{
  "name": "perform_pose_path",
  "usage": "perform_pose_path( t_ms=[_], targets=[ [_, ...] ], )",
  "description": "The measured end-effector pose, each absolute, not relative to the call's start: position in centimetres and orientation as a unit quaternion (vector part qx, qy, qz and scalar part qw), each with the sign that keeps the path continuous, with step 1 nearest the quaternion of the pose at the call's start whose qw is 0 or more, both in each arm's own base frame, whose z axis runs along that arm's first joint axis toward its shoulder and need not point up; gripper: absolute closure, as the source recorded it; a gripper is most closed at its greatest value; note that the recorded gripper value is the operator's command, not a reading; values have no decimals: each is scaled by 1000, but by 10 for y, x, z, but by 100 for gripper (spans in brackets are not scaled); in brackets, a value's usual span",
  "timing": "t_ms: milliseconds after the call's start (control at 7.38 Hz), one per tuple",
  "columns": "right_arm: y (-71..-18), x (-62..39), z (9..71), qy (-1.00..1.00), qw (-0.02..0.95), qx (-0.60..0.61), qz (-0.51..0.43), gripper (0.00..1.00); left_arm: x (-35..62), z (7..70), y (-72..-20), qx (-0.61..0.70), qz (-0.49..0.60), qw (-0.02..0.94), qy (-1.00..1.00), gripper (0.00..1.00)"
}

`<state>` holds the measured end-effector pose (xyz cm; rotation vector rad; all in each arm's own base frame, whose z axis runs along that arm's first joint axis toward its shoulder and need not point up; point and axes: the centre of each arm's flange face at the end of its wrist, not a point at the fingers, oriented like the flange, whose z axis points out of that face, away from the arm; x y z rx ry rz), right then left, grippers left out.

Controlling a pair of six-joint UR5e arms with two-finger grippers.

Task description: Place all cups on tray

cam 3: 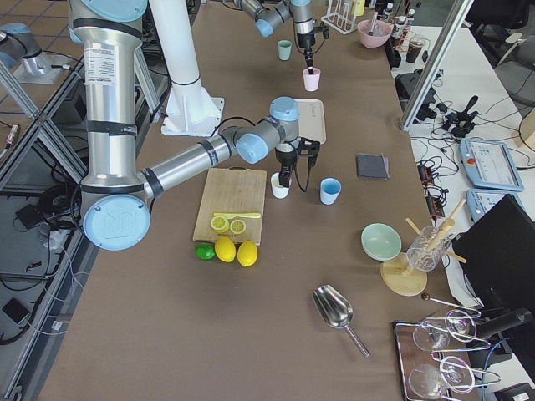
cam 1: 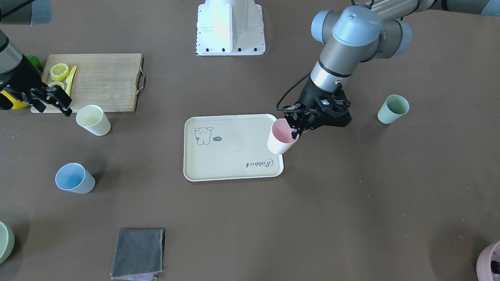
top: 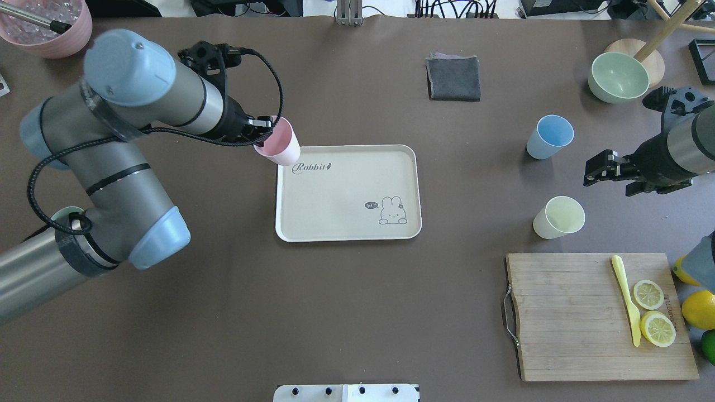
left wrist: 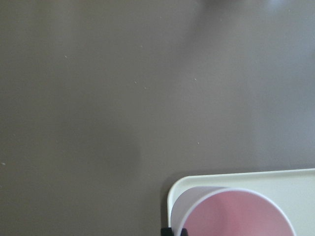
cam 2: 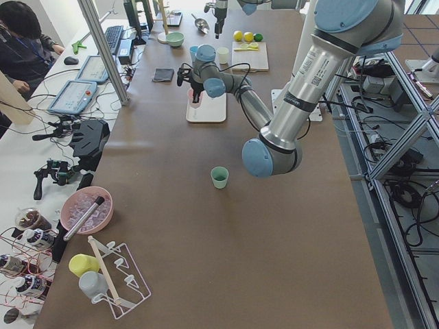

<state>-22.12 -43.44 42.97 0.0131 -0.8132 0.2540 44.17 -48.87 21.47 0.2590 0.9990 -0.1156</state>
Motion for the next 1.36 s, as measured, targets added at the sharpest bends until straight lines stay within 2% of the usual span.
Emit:
perform_pose_path(
  t_ms=[407, 542, 678, 949, 1356],
  targets=[
    [-427, -237, 430, -389, 915, 7, 111, 16, 521, 221, -431, 129, -45, 881, 452, 100],
    [-426, -241, 430, -387, 916, 7, 108, 16, 530, 225, -427, 129, -43, 884, 447, 56],
    [-424, -244, 430, -387, 916, 6, 105, 16, 533, 225, -426, 130, -41, 885, 446, 2],
    [-421, -250, 432, -384, 918, 4, 99, 19, 524, 208, -427, 138, -40, 877, 459, 2],
    [-420, -262, 447, -367, 926, 4, 92, 25, 463, 176, -458, 133, -51, 856, 497, 2]
  ],
)
